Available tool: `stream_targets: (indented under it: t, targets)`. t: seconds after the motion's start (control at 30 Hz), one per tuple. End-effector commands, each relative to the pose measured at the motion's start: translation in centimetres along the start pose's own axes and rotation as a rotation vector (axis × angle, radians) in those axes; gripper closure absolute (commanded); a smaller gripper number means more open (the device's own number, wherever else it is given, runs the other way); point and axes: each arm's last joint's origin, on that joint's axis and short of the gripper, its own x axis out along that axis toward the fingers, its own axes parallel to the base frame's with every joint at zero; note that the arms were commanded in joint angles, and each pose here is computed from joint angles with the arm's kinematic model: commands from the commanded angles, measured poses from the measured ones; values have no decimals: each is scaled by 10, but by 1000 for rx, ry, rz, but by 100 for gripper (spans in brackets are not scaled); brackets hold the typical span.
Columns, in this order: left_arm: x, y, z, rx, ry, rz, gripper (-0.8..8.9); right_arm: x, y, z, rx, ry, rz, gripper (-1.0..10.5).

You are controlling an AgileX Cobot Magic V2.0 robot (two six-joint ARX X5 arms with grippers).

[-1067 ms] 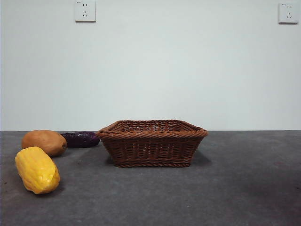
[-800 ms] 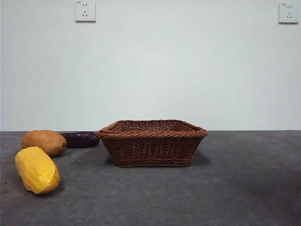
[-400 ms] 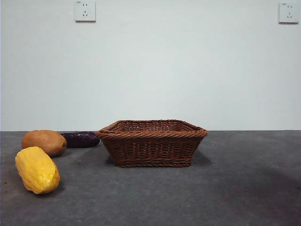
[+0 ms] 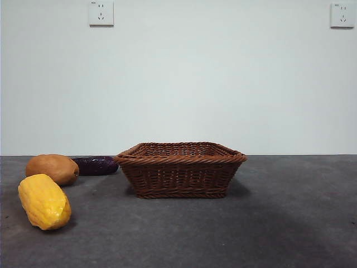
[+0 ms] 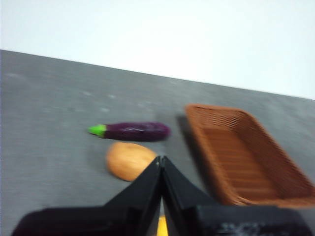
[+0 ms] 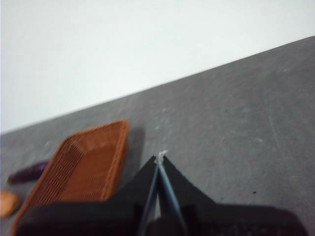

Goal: Help me put the vegetables on the table into the basket

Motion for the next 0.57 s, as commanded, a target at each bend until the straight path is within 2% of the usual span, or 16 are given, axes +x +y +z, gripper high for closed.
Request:
stream_targets:
  t: [0.03,0.33,0.57]
  targets:
    - [-1,-7,17,1,57,-89,819,-6,8,19,-60,75,31,956]
    - [-9,-25,64,84,197,-212,819,-11,26,64,-138,270,130,956]
    - [-10,-34,82,114,204,-259,819,-4,29,78,-200,353,138,956]
